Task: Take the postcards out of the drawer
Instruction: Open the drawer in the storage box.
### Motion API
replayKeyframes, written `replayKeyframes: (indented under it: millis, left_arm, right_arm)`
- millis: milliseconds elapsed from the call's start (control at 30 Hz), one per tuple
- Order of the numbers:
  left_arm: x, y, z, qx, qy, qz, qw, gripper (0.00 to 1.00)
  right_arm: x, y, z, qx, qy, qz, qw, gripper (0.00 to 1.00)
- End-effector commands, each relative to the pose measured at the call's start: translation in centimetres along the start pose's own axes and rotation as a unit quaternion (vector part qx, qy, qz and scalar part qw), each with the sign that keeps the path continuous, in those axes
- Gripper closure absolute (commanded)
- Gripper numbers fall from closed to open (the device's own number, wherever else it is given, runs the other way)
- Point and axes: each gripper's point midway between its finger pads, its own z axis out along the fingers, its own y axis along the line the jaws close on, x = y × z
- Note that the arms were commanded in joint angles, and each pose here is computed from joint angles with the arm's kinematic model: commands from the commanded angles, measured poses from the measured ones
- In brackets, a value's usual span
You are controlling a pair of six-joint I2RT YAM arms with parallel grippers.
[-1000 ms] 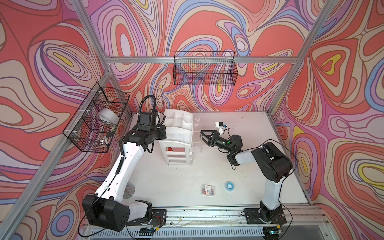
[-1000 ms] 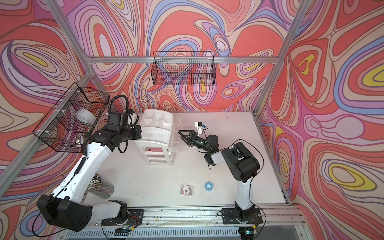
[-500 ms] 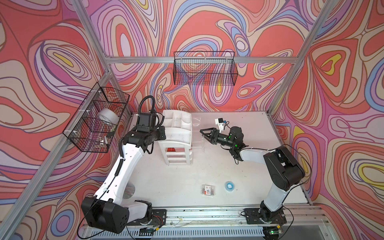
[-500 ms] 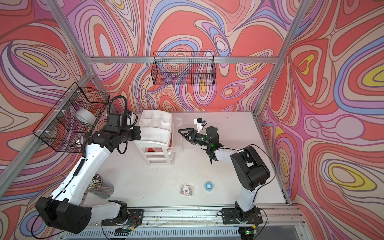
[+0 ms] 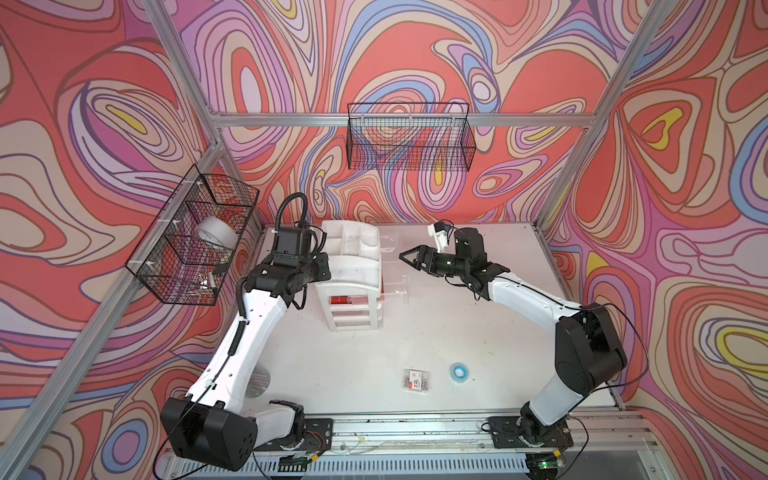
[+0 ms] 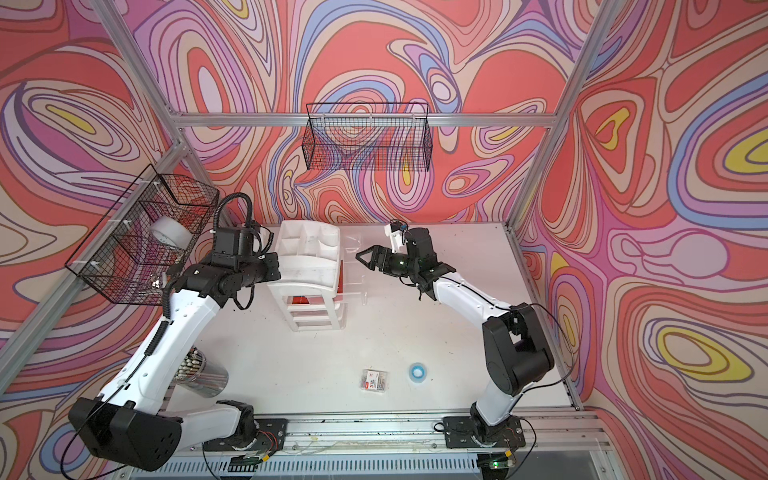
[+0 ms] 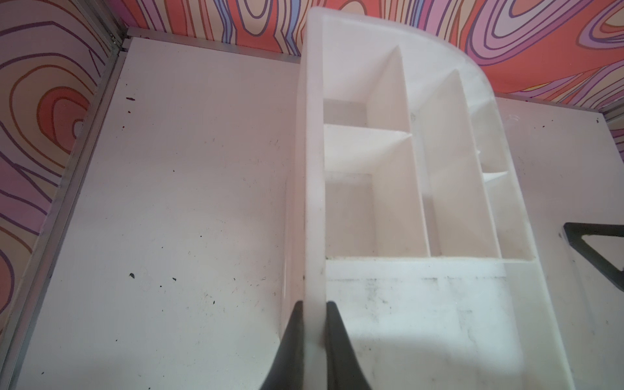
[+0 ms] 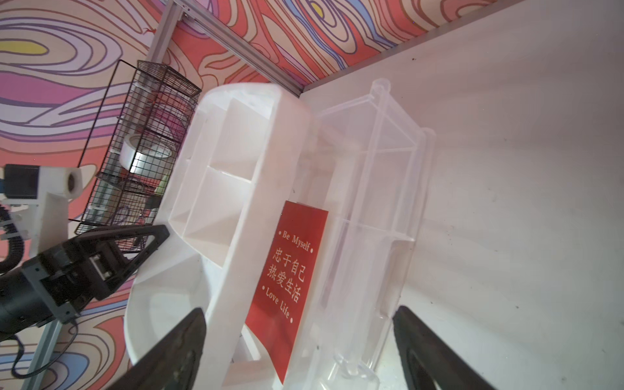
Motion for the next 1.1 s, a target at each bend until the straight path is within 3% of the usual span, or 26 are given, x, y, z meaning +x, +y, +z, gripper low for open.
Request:
replayKeyframes:
  millis: [0, 200, 433, 1067]
  left_arm:
    - [-1.2, 1.0, -0.9, -0.025, -0.029, -0.002, 0.999, 1.0]
    - [-1.3, 1.3, -1.8, -0.032, -0.037, 0.02, 0.999, 1.0]
    - [-0.9, 0.7, -1.6, -0.012, -0.036, 0.036, 0.999, 1.0]
    - [-0.3, 0.4, -1.2, -0.002, -0.027, 0.033, 0.999, 1.0]
  right_arm:
    - [0.0, -1.2, -0.3, 0.045, 0.005, -0.01, 0.999, 0.13]
    - [-1.3, -0.6, -0.7, 0.111, 0.002, -0.047, 0.993, 0.16]
    - [-2.6, 0.5, -0.5, 0.198, 0.011, -0.095, 0.975, 0.34]
    - [-0.2, -0.8, 3.4, 0.255, 0.072, -0.111, 0.958, 0.6]
